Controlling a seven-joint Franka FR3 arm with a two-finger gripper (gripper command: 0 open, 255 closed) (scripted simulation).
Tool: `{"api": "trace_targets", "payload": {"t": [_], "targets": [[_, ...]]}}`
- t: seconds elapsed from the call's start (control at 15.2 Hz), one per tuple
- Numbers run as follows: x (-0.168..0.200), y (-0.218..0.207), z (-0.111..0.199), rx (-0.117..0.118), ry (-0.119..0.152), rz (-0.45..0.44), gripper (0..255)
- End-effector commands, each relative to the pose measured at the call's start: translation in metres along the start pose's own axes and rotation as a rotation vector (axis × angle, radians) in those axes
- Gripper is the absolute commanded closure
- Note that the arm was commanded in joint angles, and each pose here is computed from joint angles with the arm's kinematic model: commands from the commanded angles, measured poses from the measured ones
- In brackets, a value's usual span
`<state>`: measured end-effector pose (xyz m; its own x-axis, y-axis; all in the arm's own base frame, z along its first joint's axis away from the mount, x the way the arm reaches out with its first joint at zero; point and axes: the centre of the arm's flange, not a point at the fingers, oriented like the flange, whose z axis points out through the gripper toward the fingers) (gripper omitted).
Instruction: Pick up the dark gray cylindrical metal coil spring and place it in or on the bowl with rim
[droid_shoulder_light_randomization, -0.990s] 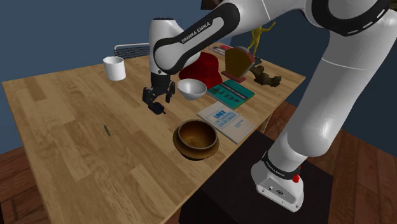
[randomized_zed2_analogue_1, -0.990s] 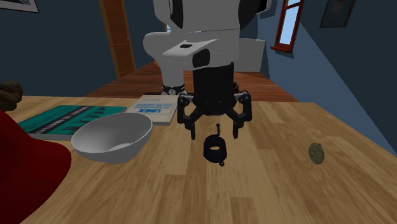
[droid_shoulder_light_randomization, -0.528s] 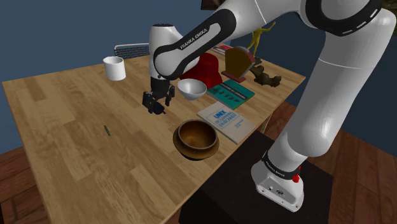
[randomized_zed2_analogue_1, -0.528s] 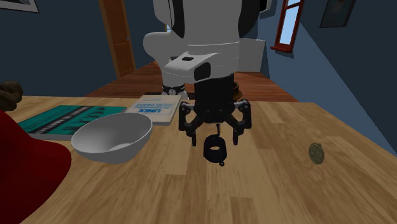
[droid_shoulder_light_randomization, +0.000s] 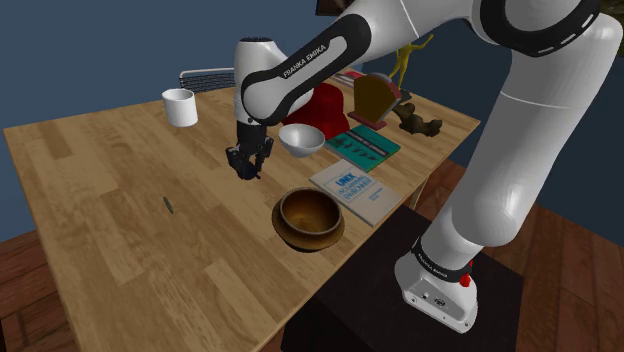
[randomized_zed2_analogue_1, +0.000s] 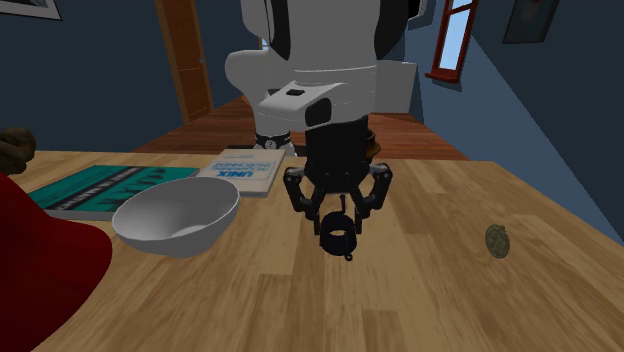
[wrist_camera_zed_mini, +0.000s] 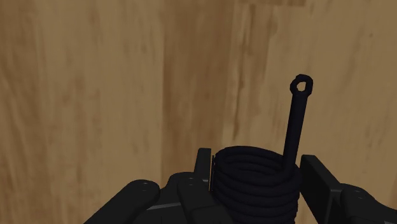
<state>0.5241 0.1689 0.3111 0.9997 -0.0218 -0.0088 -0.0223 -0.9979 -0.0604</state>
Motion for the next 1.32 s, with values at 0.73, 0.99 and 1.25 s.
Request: {"api": "trace_targets", "payload": {"t": [0.73,0.99,1.25], "targets": [[0.0,-0.002,-0.031,0.0,0.0,0.0,255],[0.0,-0.003,-0.052,0.0,0.0,0.0,255],[-0.001,-0.004,-0.073,0.0,0.0,0.0,255]]}}
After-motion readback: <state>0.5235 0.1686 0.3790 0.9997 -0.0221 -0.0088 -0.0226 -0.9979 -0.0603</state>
